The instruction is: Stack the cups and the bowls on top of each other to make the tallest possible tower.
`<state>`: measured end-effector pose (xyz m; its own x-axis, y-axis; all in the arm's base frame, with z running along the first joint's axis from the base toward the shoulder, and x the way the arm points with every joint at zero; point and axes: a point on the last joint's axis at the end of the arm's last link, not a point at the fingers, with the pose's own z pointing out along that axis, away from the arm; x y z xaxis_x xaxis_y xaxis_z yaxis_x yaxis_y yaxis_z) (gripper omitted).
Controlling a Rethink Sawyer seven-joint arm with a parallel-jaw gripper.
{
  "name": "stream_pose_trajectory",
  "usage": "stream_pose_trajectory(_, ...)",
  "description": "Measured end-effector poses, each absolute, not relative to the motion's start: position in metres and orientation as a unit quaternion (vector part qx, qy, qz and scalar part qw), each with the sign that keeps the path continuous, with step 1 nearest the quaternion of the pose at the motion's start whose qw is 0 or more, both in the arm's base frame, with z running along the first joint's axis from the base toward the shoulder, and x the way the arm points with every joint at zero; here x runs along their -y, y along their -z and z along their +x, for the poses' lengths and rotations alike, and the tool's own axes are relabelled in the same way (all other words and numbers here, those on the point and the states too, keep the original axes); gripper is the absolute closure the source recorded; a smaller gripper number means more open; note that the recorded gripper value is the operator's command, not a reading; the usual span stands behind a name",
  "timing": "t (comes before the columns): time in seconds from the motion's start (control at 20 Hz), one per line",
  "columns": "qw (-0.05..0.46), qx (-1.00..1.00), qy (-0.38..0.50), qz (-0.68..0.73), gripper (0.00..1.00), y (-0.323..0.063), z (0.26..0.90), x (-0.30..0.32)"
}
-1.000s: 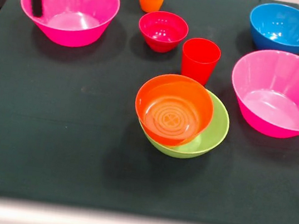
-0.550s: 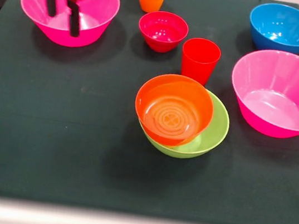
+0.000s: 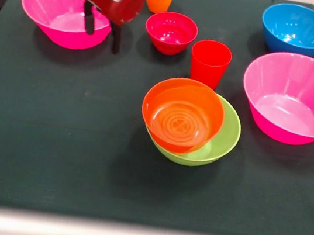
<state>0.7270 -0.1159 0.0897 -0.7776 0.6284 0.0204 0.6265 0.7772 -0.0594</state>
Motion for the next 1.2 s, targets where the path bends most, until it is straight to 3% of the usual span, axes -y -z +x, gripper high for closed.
stream_pose_trajectory(0.7,0.054,0.939,-0.03,-0.339,0.0,-0.078,0.708,0.039)
stream_pose_trajectory(1.2,0.045,0.944,-0.027,-0.324,0.0,-0.105,0.706,-0.011)
